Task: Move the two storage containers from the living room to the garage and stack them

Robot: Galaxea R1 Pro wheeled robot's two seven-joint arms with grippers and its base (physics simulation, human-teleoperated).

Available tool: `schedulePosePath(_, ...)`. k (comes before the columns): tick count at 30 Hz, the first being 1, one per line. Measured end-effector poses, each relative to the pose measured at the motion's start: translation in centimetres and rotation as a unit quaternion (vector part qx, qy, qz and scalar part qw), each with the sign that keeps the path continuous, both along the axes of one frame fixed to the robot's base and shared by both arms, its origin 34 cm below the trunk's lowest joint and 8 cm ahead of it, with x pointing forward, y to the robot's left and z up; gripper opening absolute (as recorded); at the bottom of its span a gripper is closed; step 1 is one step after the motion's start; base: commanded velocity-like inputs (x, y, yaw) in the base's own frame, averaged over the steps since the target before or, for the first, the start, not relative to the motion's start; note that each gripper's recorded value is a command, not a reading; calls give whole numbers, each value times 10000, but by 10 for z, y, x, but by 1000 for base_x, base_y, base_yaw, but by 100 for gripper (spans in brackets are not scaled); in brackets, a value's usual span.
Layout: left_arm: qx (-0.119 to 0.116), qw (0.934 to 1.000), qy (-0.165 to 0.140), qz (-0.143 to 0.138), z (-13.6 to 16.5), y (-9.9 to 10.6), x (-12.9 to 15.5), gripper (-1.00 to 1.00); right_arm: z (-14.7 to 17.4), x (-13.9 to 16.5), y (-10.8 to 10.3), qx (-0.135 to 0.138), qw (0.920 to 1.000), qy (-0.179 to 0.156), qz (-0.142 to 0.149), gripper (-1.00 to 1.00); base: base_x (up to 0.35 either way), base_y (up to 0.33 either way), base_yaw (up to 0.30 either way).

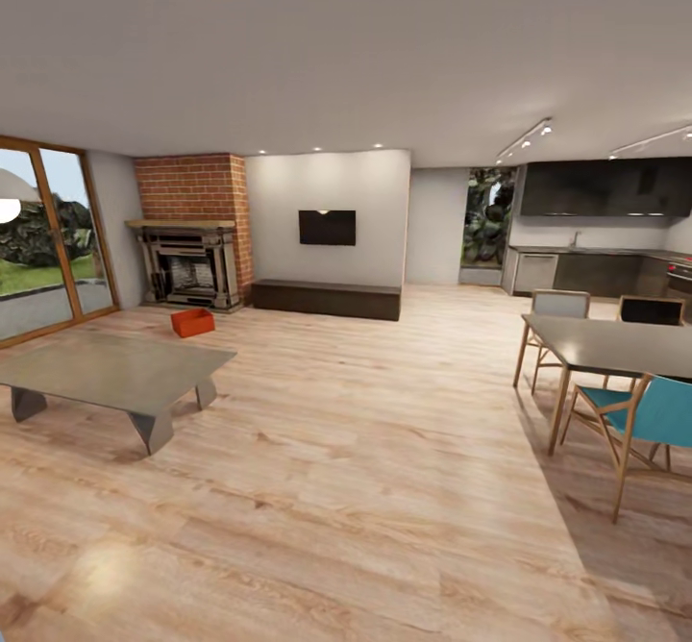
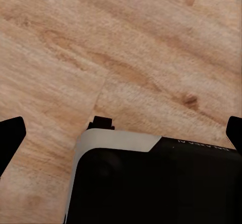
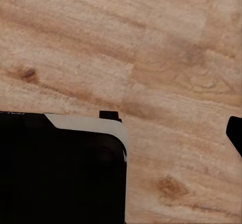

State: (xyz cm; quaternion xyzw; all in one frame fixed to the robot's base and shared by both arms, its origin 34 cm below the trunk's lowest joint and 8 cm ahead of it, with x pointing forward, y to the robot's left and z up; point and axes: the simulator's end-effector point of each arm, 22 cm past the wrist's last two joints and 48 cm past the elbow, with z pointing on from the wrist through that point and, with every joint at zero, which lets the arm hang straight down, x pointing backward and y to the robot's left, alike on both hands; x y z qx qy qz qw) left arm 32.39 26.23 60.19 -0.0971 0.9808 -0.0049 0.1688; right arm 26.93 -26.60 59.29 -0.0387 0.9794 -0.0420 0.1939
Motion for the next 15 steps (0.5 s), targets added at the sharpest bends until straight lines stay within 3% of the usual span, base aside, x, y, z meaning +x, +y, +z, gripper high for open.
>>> schedulePosePath(15,0,10000,2,0,0,0,0,100,0,0,-1,-4,10000,0,-24,100,323,0,0)
